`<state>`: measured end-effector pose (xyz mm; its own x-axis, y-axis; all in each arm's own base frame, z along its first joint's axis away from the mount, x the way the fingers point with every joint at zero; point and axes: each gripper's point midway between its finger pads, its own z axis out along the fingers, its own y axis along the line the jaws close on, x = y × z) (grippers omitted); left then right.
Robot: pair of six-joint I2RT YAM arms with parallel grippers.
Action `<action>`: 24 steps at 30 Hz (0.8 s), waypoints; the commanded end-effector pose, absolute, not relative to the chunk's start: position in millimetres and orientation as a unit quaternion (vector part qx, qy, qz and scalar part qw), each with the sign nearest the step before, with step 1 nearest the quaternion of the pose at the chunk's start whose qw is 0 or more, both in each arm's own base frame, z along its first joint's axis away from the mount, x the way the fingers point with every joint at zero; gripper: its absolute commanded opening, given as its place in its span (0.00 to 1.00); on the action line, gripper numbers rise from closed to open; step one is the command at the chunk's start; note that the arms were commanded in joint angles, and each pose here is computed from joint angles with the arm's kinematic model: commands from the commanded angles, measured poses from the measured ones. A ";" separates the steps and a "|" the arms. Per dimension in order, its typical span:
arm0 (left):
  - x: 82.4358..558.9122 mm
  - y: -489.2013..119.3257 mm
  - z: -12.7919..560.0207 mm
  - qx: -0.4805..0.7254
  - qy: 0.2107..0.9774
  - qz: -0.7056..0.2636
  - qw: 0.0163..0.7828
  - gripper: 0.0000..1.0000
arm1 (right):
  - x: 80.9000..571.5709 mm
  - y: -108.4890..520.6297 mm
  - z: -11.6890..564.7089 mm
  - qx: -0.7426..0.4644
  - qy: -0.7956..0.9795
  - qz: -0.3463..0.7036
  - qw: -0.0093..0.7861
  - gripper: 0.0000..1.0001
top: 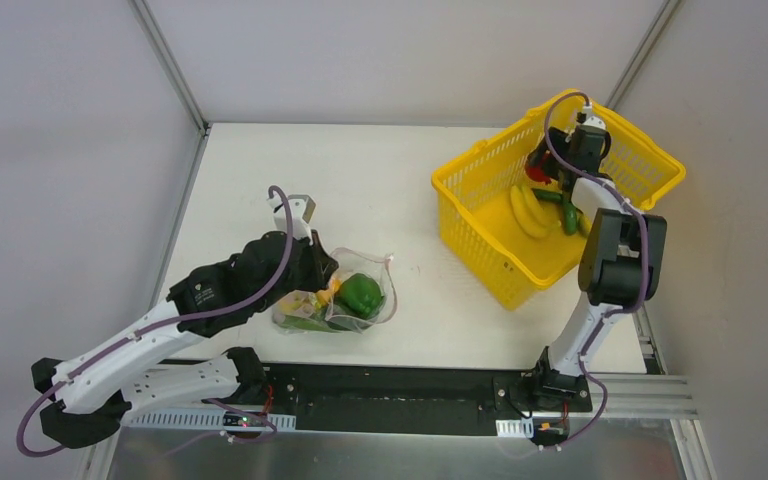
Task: Place the food in the zip-top bag and seal the zipper
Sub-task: Pick up the fake vegetable from the bin.
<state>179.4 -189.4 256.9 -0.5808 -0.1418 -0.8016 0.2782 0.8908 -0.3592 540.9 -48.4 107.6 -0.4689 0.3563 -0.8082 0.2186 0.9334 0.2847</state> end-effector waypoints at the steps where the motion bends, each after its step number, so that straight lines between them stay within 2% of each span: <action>1: 179.7 -190.5 272.0 0.019 0.846 -0.261 0.466 0.00 | 519.4 -22.8 198.1 0.174 0.815 0.144 0.534 0.38; 7: 173.9 -191.2 271.9 0.014 0.843 -0.280 0.459 0.00 | 471.9 -12.7 229.3 0.188 0.814 0.160 0.526 0.38; 15: 170.7 -187.6 272.7 0.003 0.839 -0.291 0.460 0.00 | 384.0 37.8 291.2 0.141 0.793 0.268 0.529 0.40; 20: 170.5 -186.6 271.9 -0.007 0.837 -0.296 0.461 0.00 | 335.6 84.0 345.5 0.088 0.741 0.399 0.533 0.40; 24: 170.8 -186.1 273.7 -0.014 0.835 -0.300 0.462 0.00 | 291.8 125.6 393.2 -0.002 0.690 0.511 0.513 0.38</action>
